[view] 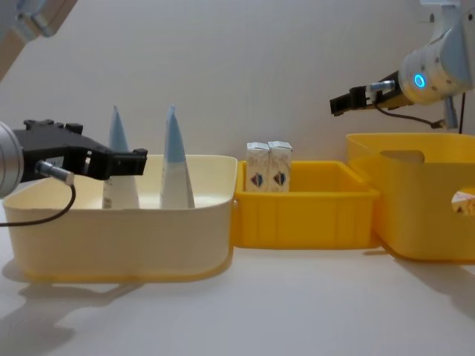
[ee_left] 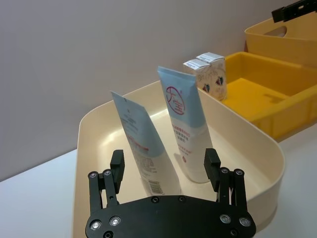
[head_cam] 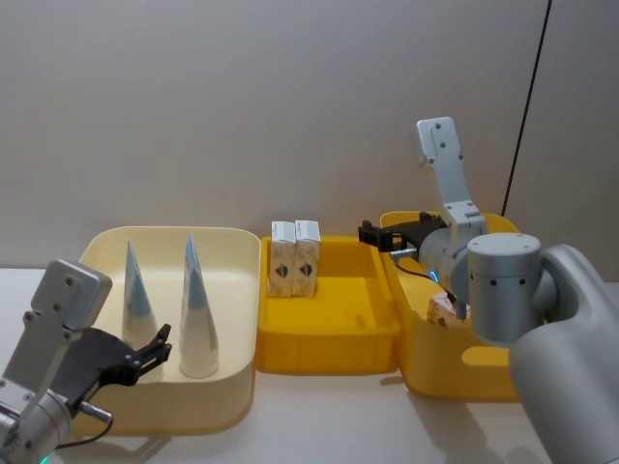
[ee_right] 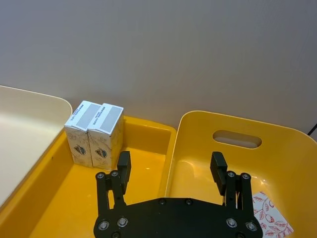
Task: Bimanual collaborative sorting of washing and personal care products
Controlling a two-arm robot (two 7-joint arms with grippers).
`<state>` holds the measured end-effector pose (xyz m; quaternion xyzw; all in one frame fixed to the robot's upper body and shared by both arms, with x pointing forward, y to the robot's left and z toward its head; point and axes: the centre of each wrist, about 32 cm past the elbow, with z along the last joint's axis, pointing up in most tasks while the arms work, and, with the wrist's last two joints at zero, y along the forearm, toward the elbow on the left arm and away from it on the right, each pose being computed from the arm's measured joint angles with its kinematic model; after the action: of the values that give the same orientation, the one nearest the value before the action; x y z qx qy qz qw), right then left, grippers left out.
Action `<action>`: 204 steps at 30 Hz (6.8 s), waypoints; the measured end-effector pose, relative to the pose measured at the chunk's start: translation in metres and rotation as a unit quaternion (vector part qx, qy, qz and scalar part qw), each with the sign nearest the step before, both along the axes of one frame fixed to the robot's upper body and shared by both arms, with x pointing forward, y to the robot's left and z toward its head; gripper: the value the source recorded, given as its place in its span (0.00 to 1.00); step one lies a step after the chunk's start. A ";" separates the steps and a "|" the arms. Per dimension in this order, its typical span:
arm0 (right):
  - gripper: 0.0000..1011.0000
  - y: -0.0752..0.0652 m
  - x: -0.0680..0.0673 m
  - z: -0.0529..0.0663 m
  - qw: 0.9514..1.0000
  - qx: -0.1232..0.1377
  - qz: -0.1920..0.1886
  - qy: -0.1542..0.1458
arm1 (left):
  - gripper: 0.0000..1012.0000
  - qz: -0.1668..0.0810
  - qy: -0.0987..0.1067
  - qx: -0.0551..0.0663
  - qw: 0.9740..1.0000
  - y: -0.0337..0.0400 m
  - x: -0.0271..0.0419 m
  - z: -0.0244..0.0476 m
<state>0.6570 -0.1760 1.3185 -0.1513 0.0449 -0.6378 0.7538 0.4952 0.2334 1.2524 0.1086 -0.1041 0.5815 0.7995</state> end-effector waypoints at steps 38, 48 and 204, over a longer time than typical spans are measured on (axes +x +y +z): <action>0.99 0.000 0.000 0.000 1.000 0.000 0.000 0.000 | 0.99 -0.036 0.044 0.015 0.998 0.0271 0.0603 -0.0213; 0.99 0.000 0.000 0.000 1.000 0.000 0.000 0.000 | 0.99 -0.048 0.051 0.017 0.997 0.0229 0.0686 -0.0139; 0.99 0.000 0.000 0.000 1.000 0.000 0.000 0.000 | 0.34 0.048 -0.037 0.130 0.990 -0.0306 0.0616 0.0873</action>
<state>0.6570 -0.1760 1.3185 -0.1513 0.0449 -0.6378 0.7539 0.5568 0.2028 1.3397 0.1949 -0.2028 0.6046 0.7452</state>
